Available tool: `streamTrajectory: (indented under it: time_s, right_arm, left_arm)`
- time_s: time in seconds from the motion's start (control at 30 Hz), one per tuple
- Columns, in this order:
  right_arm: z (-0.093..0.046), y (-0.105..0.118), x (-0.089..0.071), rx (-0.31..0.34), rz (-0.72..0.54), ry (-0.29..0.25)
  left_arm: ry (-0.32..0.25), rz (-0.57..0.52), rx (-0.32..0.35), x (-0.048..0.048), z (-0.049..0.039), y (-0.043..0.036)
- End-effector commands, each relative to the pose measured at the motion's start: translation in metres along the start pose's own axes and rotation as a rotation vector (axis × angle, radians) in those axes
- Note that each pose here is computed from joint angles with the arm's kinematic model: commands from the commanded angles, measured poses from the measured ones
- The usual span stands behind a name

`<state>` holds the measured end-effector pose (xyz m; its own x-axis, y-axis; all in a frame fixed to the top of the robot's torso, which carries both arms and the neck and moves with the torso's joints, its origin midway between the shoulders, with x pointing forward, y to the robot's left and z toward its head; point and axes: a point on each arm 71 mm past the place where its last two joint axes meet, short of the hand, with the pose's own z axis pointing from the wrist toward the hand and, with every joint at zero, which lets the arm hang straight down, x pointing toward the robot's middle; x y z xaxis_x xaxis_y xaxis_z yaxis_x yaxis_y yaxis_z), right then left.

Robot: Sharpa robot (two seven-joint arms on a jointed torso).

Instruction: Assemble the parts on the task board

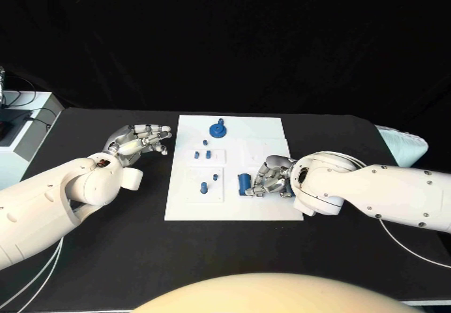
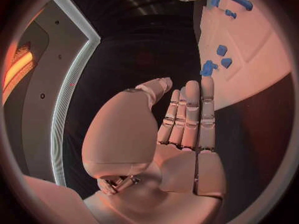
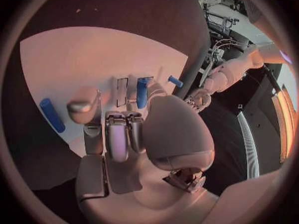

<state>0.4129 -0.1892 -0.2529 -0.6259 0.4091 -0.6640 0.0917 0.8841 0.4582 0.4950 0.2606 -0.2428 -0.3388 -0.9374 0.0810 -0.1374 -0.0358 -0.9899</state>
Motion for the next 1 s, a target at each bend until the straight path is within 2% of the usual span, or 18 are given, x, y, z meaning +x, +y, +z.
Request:
streamTrajectory:
  time_s: [0.03, 0.6, 0.7, 0.9, 1.0]
  right_arm:
    - [0.0004, 0.0001, 0.0015, -0.004, -0.02, 0.005]
    - [0.0008, -0.0003, 0.002, -0.017, -0.001, -0.006]
    - [-0.0003, 0.0003, 0.0008, -0.053, 0.043, -0.015]
    - [-0.0055, 0.0028, -0.0044, -0.178, 0.169, -0.045]
    - [-0.0081, 0.0029, -0.0064, -0.212, 0.205, -0.053]
  left_arm:
    - [0.015, -0.01, 0.005, 0.0022, 0.0002, -0.0006]
    - [0.018, -0.015, -0.002, 0.0047, 0.0009, 0.0042]
    - [0.018, -0.015, -0.002, 0.0047, 0.0009, 0.0046]
    - [0.015, -0.015, -0.002, 0.004, 0.0007, 0.0051]
    - [0.015, -0.015, -0.002, 0.0038, 0.0006, 0.0053]
